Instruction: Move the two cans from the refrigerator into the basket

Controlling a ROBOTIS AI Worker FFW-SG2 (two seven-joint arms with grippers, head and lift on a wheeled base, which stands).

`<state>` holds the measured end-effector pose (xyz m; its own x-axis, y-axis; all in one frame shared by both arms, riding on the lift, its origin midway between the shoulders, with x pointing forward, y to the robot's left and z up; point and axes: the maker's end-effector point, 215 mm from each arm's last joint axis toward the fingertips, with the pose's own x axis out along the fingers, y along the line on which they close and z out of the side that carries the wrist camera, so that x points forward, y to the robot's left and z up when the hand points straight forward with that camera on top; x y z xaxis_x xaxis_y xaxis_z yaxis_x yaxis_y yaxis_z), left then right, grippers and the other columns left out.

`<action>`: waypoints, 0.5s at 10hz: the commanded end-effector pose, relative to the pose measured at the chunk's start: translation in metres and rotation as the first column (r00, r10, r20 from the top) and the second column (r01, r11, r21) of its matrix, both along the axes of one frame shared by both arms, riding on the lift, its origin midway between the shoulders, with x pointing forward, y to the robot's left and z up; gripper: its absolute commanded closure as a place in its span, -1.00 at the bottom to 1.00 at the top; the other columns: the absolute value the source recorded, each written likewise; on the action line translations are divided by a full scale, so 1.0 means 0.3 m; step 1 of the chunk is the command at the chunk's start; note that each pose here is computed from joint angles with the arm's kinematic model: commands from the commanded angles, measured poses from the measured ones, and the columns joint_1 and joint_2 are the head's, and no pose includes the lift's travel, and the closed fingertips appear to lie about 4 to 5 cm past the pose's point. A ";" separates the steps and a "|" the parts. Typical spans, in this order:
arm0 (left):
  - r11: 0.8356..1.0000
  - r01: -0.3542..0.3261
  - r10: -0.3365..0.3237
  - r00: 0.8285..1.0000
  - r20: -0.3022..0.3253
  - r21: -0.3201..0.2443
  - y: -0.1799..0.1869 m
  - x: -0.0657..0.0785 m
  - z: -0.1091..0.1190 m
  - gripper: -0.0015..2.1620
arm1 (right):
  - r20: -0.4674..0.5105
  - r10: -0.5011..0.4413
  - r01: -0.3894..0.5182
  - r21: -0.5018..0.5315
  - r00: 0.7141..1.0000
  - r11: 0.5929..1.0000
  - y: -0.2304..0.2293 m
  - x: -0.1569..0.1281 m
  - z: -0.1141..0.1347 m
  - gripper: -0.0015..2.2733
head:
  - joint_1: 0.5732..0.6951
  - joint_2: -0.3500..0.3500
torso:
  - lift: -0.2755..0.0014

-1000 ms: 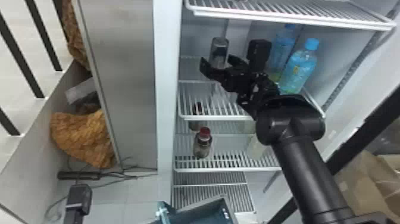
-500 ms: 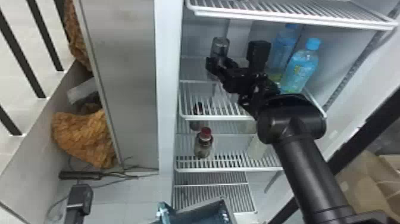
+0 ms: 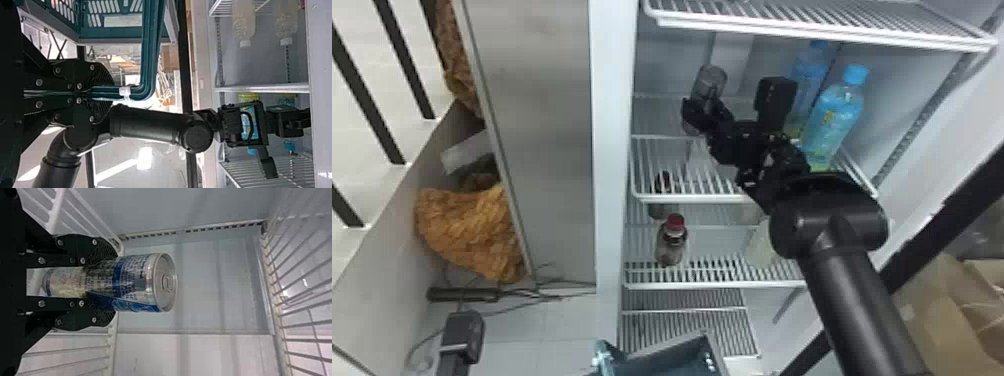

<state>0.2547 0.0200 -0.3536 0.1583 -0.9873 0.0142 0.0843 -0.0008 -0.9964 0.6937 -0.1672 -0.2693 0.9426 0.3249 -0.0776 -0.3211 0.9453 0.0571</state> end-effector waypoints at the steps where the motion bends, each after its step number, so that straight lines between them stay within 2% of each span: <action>1: 1.000 0.005 -0.005 1.000 -0.004 -0.002 -0.001 -0.008 -0.001 0.11 | 0.027 -0.001 0.000 0.022 1.000 1.000 -0.016 -0.042 0.035 0.06 | 1.00 -0.48 | 0.74; 3: 1.000 0.004 -0.004 1.000 -0.005 -0.002 -0.002 -0.007 -0.001 0.11 | 0.052 0.008 -0.011 0.050 0.999 0.999 -0.018 -0.096 0.075 0.06 | 1.00 -0.51 | 0.74; 5: 1.000 0.004 -0.004 1.000 -0.007 -0.003 -0.004 -0.010 -0.002 0.11 | 0.053 0.024 -0.028 0.070 0.998 0.997 -0.014 -0.155 0.078 0.06 | 1.00 -0.53 | 0.74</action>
